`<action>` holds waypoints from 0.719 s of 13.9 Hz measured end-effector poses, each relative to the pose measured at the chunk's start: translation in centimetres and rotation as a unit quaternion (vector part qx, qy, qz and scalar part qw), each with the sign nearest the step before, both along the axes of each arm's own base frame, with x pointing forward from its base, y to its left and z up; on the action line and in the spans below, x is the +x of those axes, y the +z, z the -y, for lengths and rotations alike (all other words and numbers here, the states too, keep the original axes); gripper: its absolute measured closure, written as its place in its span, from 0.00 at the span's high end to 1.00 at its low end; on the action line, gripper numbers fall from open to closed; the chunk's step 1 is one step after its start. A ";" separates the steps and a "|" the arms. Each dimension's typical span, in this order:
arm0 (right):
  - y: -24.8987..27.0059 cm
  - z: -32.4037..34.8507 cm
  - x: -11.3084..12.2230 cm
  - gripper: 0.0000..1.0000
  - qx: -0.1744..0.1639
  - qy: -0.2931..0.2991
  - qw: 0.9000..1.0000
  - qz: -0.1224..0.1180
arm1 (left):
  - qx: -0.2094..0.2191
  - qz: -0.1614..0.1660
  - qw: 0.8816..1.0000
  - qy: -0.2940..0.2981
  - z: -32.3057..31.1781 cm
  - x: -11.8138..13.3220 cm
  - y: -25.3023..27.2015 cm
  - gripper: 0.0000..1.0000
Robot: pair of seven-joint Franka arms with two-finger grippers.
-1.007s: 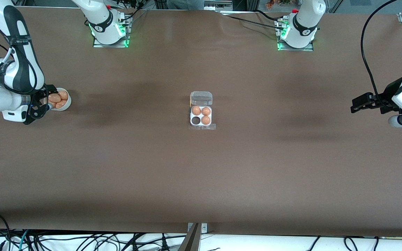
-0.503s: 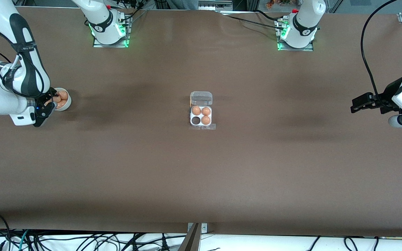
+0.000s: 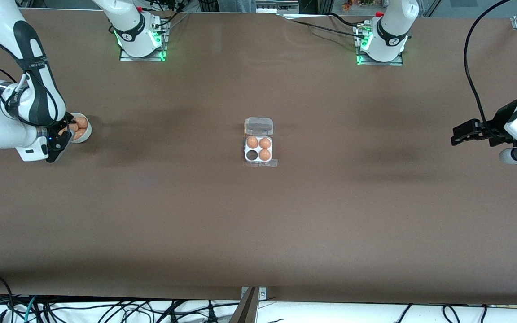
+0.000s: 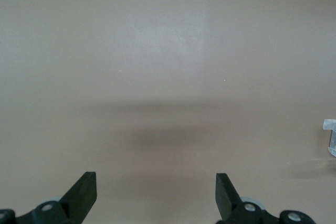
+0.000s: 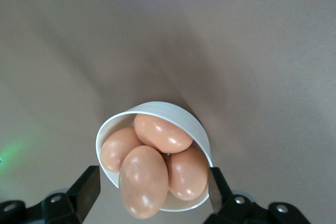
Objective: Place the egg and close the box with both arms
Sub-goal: 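Lower the right gripper into the bowl and grasp one brown egg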
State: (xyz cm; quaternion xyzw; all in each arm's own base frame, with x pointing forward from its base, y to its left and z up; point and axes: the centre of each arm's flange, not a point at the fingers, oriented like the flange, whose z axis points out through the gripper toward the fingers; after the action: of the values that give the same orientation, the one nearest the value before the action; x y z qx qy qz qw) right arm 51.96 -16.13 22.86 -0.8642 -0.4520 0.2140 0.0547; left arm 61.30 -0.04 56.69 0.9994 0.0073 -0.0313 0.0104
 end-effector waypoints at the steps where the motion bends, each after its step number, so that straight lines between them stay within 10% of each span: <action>1: -0.1 0.0 -0.2 0.88 0.001 0.000 1.000 -0.006 | 0.000 0.000 1.000 0.000 0.0 0.0 0.0 1.00; 10: -1.3 0.4 -0.9 0.85 0.005 -0.005 1.000 -0.030 | 0.000 0.000 1.000 0.000 0.0 0.0 0.0 1.00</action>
State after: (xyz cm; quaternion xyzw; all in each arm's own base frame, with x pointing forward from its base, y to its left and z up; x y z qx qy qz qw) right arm 51.01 -16.53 21.51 -0.8596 -0.4466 0.2371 0.0737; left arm 61.30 -0.04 56.69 0.9994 0.0073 -0.0313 0.0104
